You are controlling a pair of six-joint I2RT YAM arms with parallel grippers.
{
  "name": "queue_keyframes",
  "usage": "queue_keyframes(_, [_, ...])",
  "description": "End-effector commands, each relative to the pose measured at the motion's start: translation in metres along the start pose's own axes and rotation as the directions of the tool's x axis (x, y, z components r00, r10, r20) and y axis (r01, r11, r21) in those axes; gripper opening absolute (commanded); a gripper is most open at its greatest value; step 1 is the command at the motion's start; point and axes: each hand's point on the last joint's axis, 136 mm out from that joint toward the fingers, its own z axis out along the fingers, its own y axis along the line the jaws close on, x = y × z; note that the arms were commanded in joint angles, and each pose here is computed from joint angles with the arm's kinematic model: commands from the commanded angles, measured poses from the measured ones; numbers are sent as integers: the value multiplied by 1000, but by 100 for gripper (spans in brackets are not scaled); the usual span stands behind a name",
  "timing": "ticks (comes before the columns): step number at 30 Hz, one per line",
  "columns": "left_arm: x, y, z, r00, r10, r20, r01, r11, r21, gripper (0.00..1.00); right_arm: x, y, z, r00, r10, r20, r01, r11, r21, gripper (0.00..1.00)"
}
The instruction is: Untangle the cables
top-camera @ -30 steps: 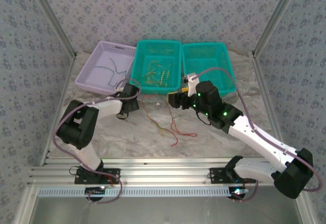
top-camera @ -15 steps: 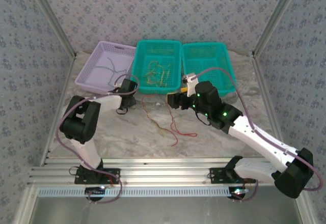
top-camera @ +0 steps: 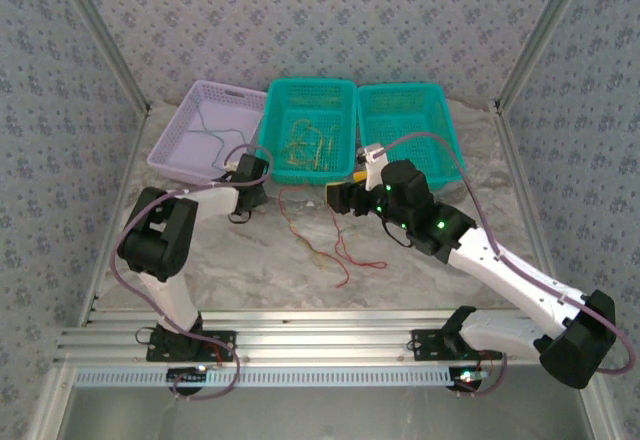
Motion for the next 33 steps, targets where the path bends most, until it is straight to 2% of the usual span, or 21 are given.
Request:
queue_keyframes(1, [9, -23, -9, 1000, -14, -27, 17, 993, 114, 0, -18, 8, -11, 999, -6, 45, 6, 1000, -8, 77])
queue_keyframes(10, [-9, -40, -83, 999, -39, 1, 38, 973, 230, 0, -21, 16, -16, 999, -11, 53, 12, 1000, -22, 77])
queue_keyframes(14, [-29, -37, -120, 996, -83, 29, 71, 958, 279, 0, -19, 19, -16, 999, -12, 49, 13, 999, -29, 77])
queue_keyframes(18, [-55, -24, -142, 986, -165, 24, 149, 936, 319, 0, -19, 22, -14, 999, -12, 48, 14, 999, -39, 77])
queue_keyframes(27, [-127, -5, -152, 939, -345, -15, 320, 854, 410, 0, -27, 30, -17, 998, -20, 61, 23, 998, -55, 77])
queue_keyframes(33, [-157, -9, -124, 936, -350, -37, 338, 864, 373, 0, -26, 34, -17, 998, -26, 49, 29, 998, -62, 77])
